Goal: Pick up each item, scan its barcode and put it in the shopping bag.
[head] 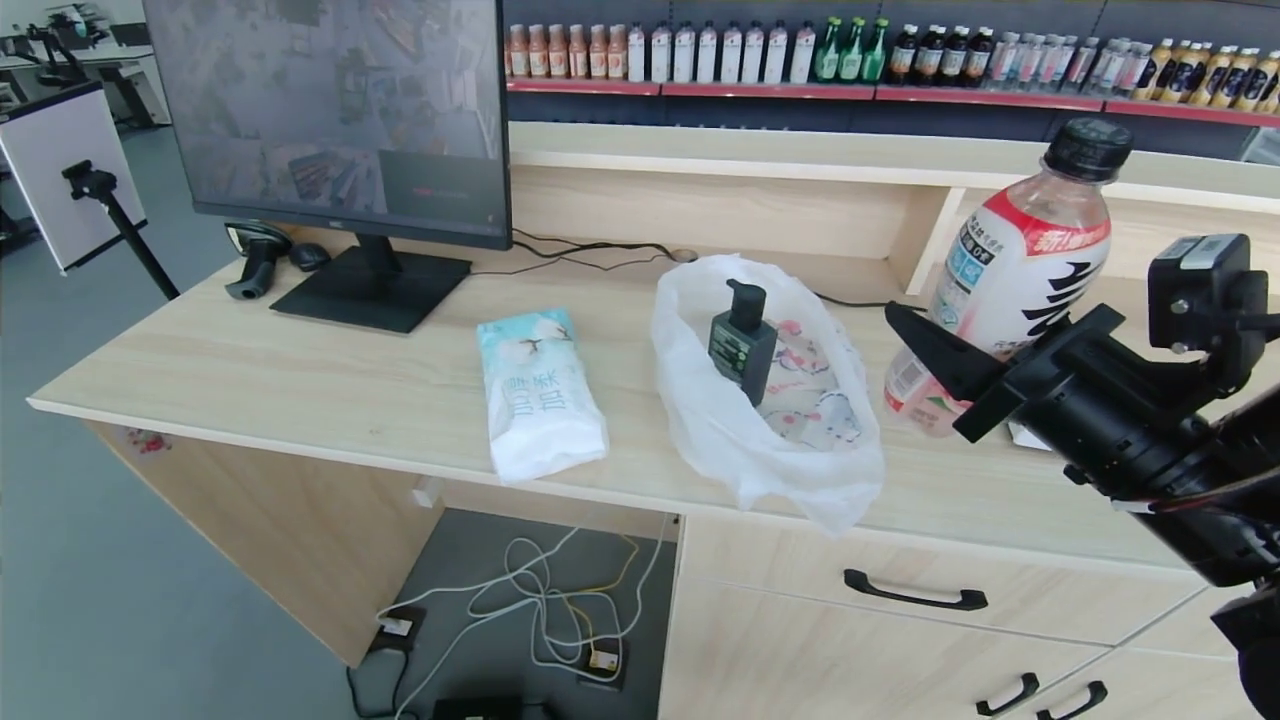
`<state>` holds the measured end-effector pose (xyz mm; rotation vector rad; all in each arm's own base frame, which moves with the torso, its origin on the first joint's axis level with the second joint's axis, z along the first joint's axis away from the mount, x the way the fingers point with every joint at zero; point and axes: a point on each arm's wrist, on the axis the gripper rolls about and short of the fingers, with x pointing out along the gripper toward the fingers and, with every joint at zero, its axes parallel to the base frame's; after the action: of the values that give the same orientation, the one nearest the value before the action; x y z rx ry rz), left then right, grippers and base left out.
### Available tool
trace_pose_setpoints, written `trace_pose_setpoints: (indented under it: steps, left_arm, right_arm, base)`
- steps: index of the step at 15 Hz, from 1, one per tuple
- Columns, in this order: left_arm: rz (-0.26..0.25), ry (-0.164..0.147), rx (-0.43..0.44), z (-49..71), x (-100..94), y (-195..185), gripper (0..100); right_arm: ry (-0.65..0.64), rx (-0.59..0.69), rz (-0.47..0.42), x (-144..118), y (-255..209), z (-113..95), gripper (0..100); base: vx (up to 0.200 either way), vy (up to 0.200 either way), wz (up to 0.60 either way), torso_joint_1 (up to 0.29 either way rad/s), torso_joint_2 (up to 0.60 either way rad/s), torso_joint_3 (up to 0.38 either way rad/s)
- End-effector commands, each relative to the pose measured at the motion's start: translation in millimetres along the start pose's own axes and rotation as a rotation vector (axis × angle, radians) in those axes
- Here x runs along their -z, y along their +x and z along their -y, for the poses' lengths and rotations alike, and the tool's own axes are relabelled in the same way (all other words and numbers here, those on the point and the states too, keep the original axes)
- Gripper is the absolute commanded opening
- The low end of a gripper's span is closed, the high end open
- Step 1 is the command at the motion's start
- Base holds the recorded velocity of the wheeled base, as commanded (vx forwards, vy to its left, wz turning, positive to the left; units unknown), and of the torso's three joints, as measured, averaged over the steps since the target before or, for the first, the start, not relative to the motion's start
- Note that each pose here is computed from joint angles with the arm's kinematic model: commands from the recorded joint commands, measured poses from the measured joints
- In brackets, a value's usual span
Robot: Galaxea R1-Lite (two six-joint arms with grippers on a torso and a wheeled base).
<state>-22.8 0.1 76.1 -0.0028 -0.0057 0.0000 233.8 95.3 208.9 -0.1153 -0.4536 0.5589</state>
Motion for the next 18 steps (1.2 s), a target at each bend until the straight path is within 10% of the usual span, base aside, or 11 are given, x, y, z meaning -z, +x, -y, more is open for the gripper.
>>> trace_pose_setpoints:
  steps: [1, 18]
  left_arm:
    - [0.000, 0.000, 0.000, 0.0, 0.0, 0.0, 100]
    - [0.000, 0.001, 0.000, 0.0, 0.0, 0.0, 100]
  right_arm:
    - [0.003, -0.003, -0.004, 0.7, -1.6, -0.5, 0]
    - [0.113, -0.038, -0.134, 59.0, 28.4, -8.9, 0]
  base:
    - [0.200, 0.000, 0.00, 0.002, 0.00, 0.012]
    - [0.047, 0.000, 0.00, -0.001, 0.00, 0.001]
